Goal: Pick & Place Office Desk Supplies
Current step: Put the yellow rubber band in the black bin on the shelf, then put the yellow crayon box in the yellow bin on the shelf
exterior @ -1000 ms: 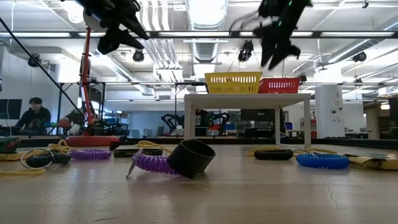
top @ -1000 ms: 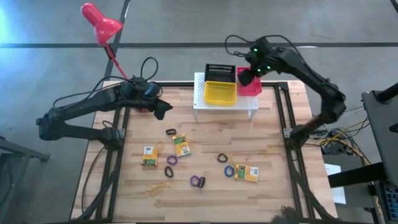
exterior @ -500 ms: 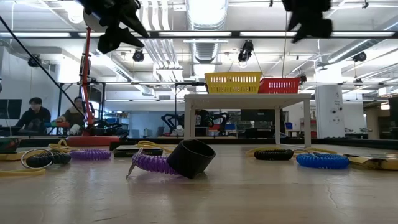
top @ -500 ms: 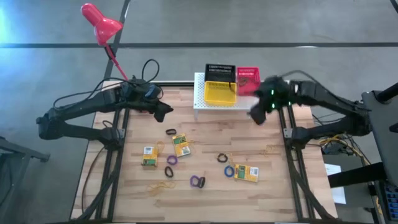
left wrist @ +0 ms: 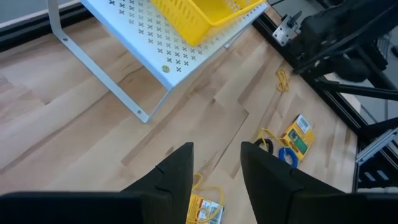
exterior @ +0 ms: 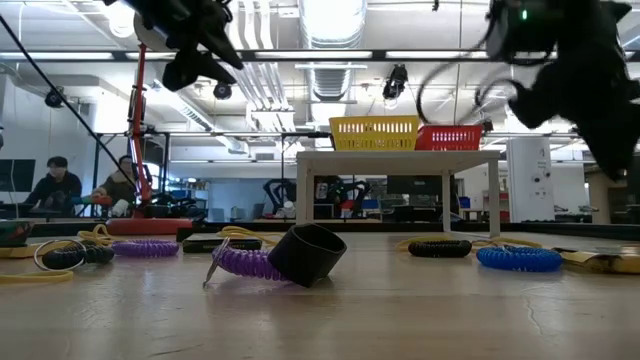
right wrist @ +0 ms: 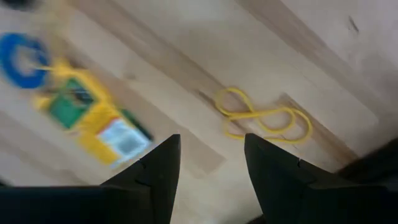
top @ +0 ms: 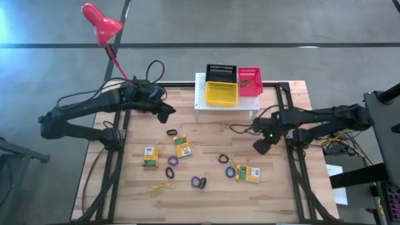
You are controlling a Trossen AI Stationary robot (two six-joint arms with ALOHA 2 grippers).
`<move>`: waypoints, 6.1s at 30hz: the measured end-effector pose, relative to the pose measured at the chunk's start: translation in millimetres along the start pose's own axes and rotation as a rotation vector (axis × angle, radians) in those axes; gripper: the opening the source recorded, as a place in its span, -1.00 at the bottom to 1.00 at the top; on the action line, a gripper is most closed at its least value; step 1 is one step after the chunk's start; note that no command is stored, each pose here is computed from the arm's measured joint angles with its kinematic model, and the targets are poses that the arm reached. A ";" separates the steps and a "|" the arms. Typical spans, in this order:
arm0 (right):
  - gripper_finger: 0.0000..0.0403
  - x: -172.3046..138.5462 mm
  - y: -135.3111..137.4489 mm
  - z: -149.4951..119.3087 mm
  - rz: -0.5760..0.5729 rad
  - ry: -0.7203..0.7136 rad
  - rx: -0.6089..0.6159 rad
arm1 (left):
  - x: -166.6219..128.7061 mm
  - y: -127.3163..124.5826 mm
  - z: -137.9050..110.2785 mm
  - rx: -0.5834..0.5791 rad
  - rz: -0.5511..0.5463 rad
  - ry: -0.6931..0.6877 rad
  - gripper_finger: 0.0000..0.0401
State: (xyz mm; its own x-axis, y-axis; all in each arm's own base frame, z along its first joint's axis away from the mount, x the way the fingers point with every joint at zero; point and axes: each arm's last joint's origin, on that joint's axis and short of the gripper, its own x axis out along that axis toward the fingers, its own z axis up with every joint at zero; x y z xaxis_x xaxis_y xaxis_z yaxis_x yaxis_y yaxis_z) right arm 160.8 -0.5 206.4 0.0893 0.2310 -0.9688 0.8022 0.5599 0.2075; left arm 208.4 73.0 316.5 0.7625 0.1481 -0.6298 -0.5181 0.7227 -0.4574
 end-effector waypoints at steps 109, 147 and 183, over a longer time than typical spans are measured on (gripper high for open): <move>-0.96 -217.0 171.9 104.5 0.244 -0.897 -0.768 | 60.0 -67.7 38.9 0.407 -0.393 -0.405 -0.97; -0.46 -171.1 24.3 -0.6 -0.061 -0.916 -0.243 | 115.0 -52.2 216.9 0.427 -0.032 -0.307 -0.98; -0.46 -144.9 36.7 17.2 0.025 -0.933 -0.314 | 107.2 19.8 223.2 0.254 0.201 -0.178 -0.05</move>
State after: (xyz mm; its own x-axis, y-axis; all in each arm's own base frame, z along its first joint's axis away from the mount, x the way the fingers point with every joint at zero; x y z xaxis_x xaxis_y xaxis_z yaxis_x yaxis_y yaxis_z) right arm 187.4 -27.2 352.1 0.6429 -0.3996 -0.6534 0.6126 0.7803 0.1256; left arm 366.4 253.8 380.0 0.7223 0.4029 -0.5621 -0.5686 0.8086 -0.1510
